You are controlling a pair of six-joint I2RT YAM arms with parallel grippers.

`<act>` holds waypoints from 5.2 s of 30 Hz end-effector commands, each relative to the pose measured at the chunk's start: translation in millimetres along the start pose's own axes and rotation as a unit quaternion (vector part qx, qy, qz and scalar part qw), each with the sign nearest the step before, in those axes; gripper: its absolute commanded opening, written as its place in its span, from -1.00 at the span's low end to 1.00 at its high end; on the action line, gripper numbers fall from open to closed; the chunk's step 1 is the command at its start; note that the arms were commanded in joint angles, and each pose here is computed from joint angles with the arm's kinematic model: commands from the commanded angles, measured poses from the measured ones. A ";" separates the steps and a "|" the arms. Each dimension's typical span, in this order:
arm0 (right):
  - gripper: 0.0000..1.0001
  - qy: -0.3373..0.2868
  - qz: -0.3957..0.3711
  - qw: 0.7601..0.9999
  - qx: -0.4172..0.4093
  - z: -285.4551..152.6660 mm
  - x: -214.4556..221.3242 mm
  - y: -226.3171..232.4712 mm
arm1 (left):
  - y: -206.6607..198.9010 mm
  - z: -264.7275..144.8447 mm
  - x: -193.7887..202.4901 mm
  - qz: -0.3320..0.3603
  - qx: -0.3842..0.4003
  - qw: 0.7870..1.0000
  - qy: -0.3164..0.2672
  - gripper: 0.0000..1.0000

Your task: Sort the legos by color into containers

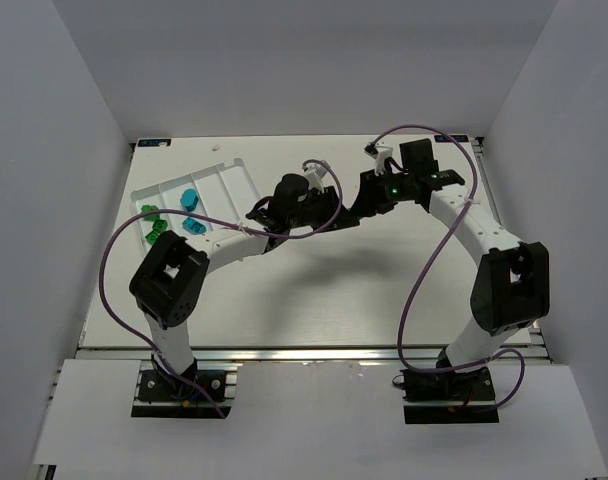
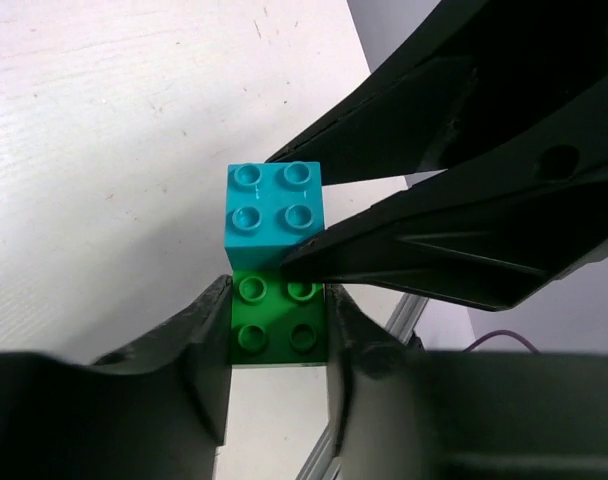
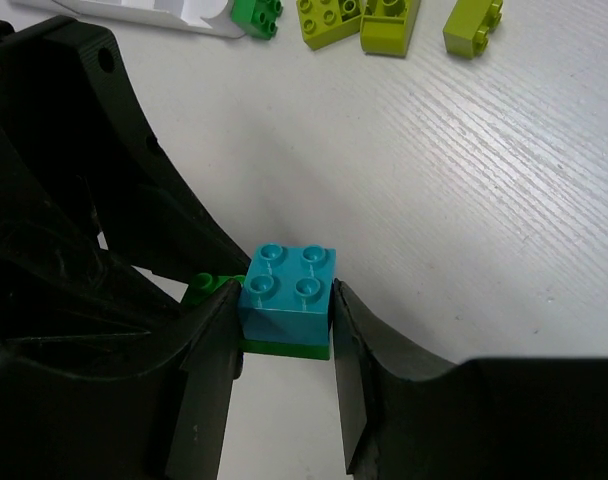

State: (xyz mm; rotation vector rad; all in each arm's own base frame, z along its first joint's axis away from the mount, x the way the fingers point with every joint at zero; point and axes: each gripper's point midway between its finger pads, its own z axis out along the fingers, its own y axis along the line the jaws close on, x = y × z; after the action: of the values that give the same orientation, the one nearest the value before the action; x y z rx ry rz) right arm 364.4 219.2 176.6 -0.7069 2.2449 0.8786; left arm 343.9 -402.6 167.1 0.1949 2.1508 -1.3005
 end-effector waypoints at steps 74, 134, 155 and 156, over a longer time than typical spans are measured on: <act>-1.00 -0.106 -0.348 0.910 -0.197 78.6 -74.0 131.9 | 246.7 -411.1 -125.8 -0.160 -0.521 0.804 -0.236 0.40; -0.01 -0.113 -0.304 0.925 -0.196 88.5 -98.5 124.3 | 94.2 -232.6 -74.2 -0.083 -0.229 0.954 -0.172 -0.05; 0.39 -0.050 -0.579 0.779 -0.237 136.9 -28.7 40.0 | 100.8 -258.6 -74.7 -0.042 -0.368 0.912 -0.177 -0.18; 0.43 -0.061 -0.592 0.769 -0.234 141.8 -47.3 50.6 | 101.4 -266.3 -67.4 -0.048 -0.375 0.908 -0.178 -0.05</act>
State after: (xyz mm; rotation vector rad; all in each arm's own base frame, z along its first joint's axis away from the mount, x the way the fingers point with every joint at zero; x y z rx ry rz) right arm 398.9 336.6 123.0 -1.9112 1.0655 0.7417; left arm 348.0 -137.2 211.7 -0.3263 2.2099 -0.4928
